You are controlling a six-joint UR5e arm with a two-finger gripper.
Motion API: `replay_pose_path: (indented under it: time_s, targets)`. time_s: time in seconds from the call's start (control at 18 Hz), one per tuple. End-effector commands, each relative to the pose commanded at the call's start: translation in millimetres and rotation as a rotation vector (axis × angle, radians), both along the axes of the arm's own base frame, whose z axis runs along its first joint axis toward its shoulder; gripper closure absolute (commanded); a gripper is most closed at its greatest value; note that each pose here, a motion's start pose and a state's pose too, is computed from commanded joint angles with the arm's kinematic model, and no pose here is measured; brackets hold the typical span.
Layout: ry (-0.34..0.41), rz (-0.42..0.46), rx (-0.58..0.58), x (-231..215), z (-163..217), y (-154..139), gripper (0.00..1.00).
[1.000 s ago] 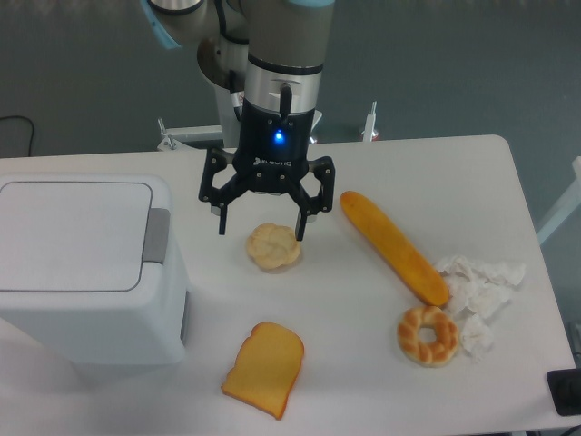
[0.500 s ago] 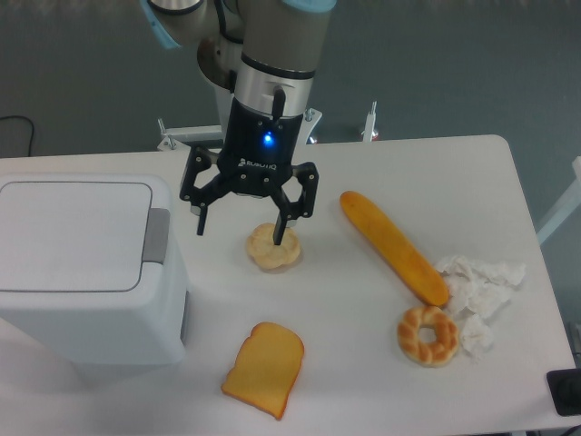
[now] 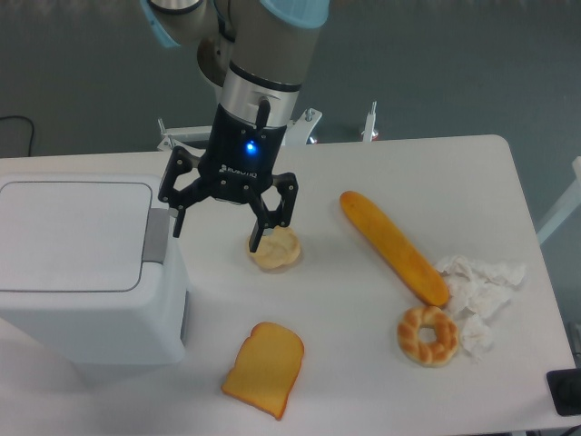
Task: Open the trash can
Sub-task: 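Lower the gripper finger onto the lid edge of the trash can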
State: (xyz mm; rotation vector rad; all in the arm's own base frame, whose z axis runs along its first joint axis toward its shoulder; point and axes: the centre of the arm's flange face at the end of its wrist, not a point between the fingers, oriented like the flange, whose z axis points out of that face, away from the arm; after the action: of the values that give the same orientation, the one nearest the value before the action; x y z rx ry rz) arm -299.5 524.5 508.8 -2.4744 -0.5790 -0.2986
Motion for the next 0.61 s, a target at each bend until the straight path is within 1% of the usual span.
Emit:
replay_pose_path:
  time_s: [0.61]
  targets:
    - [-0.014, -0.001, -0.011, 2, -9, -1, 0.0]
